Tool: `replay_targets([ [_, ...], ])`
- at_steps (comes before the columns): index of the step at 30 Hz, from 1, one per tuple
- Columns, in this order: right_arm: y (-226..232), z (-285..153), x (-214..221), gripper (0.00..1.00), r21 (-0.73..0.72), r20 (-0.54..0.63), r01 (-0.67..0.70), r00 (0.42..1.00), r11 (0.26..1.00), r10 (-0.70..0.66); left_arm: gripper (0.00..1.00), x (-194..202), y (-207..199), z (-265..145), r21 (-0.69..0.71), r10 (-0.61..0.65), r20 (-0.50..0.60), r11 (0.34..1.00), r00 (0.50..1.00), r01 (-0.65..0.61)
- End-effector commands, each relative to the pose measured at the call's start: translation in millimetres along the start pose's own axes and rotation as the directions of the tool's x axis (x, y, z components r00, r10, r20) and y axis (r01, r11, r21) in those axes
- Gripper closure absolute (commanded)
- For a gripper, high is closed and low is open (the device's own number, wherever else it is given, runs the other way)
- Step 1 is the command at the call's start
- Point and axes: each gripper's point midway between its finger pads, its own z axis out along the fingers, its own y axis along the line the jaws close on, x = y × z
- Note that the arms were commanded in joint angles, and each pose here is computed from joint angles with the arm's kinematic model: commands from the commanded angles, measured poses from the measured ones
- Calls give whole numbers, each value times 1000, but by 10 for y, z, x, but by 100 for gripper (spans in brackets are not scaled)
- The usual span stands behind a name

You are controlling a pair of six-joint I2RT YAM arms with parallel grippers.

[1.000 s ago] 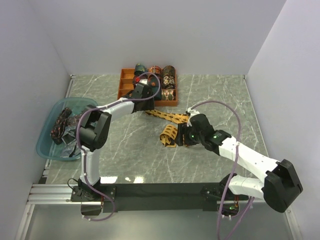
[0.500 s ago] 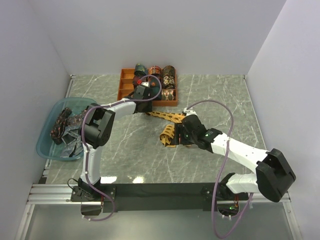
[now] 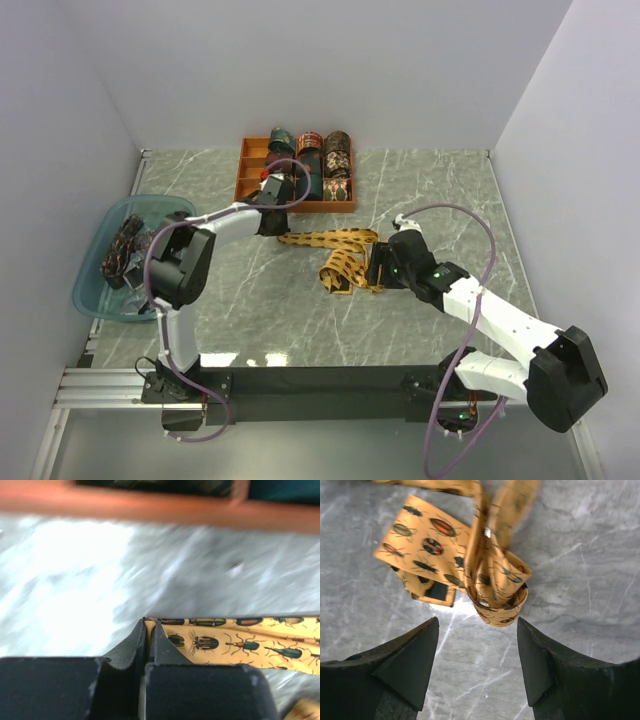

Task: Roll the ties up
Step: Flatten the tie

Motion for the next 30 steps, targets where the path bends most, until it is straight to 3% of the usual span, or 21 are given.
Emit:
replay_targets([
  [1,-51,67,29,29,-33,-1,-39,999,999,39,99,-14,317,-350,-97,-19,6,995,1000,19],
  [5,63,190,16,23,-131,-1,-19,1000,991,19,99,84,460,-540,-104,-27,-11,994,1000,25],
  [10,-23,406,38,18,-120,-32,-81,996,989,78,99,168,640,-696,-113,-53,-15,992,998,51],
  [14,-159,550,41,19,-50,-5,-159,987,986,159,99,188,704,-753,-111,-59,-5,992,998,58],
  [21,-116,777,63,26,-86,5,-163,987,983,164,99,206,706,-777,-97,-59,-5,994,998,58],
  [25,-183,893,69,39,-56,20,-166,986,985,167,99,210,719,-792,-95,-58,-3,994,998,57],
  [26,-207,912,51,50,-43,32,-155,987,987,156,99,213,719,-797,-93,-57,-3,994,998,56],
  [28,-246,918,-23,60,-10,48,-138,989,990,138,99,217,735,-797,-97,-56,-3,994,998,55],
  [29,-343,894,-34,75,44,49,-103,994,994,101,99,208,738,-805,-99,-55,1,994,999,55],
  [30,-351,857,-178,82,66,78,-84,994,994,79,99,199,742,-811,-100,-53,4,994,999,53],
])
